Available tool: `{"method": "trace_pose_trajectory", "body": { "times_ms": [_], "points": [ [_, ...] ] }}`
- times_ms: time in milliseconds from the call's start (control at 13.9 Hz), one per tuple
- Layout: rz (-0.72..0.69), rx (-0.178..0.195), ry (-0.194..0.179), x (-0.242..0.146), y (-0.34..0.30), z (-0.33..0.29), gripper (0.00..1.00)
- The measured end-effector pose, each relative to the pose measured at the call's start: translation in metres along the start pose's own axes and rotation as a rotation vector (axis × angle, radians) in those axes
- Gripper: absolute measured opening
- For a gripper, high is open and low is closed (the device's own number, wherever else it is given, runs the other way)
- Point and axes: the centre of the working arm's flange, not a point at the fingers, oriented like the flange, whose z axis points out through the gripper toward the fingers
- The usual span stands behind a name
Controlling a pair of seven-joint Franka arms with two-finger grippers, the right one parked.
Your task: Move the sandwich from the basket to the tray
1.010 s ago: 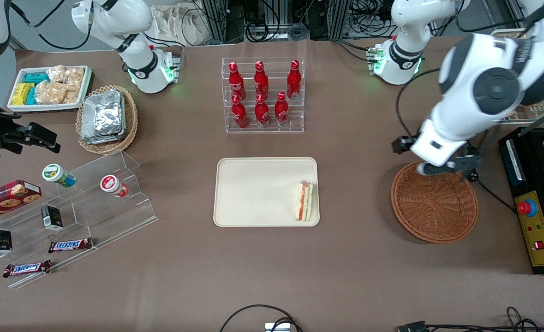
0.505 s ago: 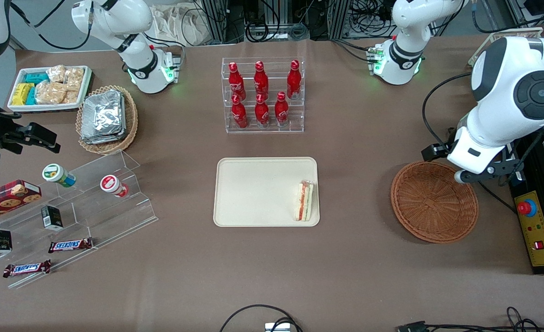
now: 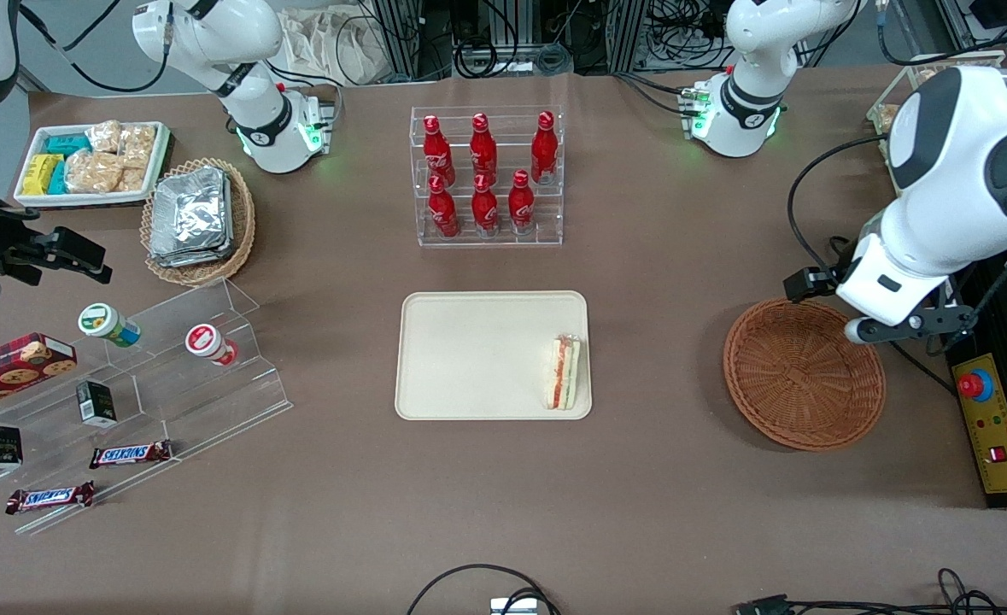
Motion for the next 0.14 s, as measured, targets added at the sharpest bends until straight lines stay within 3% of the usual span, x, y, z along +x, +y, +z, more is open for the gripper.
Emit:
{"method": "trace_pose_trajectory", "body": {
  "times_ms": [144],
  "points": [
    [-0.001,-0.013,0.006,0.0055,-0.0023,-0.0031,1.00]
  ]
}}
